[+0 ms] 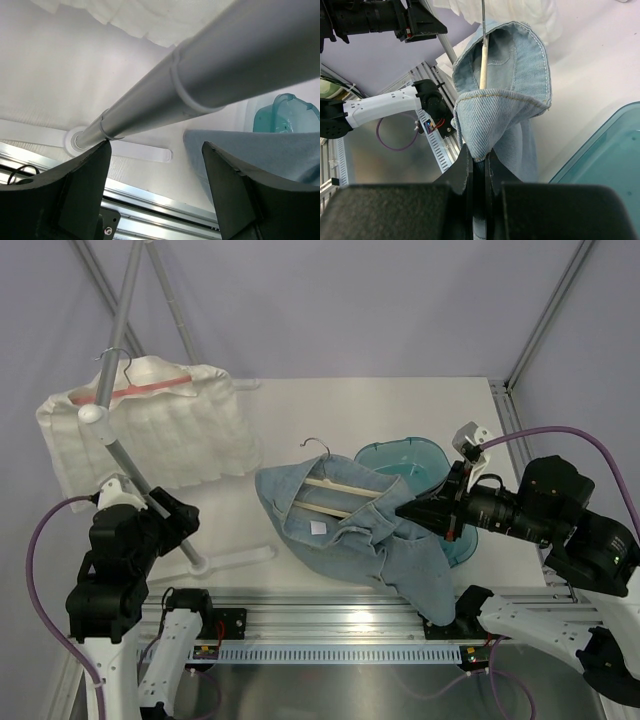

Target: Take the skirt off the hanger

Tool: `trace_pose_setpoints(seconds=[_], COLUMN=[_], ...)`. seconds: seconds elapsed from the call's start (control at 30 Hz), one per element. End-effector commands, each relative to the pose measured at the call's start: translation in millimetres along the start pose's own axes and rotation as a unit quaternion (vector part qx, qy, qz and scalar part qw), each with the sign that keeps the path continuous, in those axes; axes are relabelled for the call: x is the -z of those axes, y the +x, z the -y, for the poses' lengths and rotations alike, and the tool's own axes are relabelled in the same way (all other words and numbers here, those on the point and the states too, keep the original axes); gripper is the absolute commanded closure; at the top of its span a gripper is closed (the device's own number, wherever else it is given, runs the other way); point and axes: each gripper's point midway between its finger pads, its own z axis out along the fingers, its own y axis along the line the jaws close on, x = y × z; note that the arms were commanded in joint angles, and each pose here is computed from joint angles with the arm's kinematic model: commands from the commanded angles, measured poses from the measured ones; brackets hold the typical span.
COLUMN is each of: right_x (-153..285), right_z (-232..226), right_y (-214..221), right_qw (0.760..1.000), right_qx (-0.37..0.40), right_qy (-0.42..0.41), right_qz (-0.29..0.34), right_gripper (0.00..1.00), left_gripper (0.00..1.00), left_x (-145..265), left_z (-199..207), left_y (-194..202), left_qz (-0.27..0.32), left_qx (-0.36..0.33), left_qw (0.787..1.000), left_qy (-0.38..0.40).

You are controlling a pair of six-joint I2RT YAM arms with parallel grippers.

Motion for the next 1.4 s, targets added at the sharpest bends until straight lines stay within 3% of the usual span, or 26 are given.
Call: trace_pose_setpoints(seconds=[0.0,0.3,0.5,0.67,0.87,0.93,1.07,1.37], right_x=[14.7,19.0,19.9,24.1,24.2,20.5,11.5,-5.3], right_z=[-11.2,-3.8,-5.0,-4.6,-3.7,-1.6,-2.3,-2.4], right_y=[-38.6,-15.7,-11.4,-12.5,-9.3,-5.1,-3.5,-5.6], right_qw=[0.997,0.999,1.000,1.000,1.000,1.000,1.000,1.000], right_qx=[0.021,0.006,0.002,0.005,0.004,0.001,-0.005,-0.014], right_qy=[-0.009,0.008,0.005,0.010,0.011,0.012,0.005,-0.006], right_qz=[0.071,0.039,0.029,0.029,0.028,0.021,0.011,0.003], right_gripper=[1.00,1.00,1.00,1.00,1.00,1.00,1.00,1.00], left_gripper=[0.22,0.22,0.21,0.21,0.26,0.29,0.30,0.32], left_x=[-1.4,15.3,48.3,55.8,71.0,77.3,80.2,102.7], left_z=[15.7,51.8,39.3,37.7,73.5,92.5,102.7,136.5], left_y=[-26.3,-10.3,-17.7,0.5,19.7,17.4,-8.7,-60.2], left_qz=[0.036,-0.009,0.041,0.030,-0.014,-0.031,-0.005,0.053], left_qx=[-0.011,-0.007,0.048,0.071,0.079,0.072,0.067,0.082], left_qw=[0.999,0.992,0.992,0.988,0.963,0.950,0.955,0.943], left_qy=[0.020,0.126,0.112,0.135,0.256,0.303,0.289,0.317])
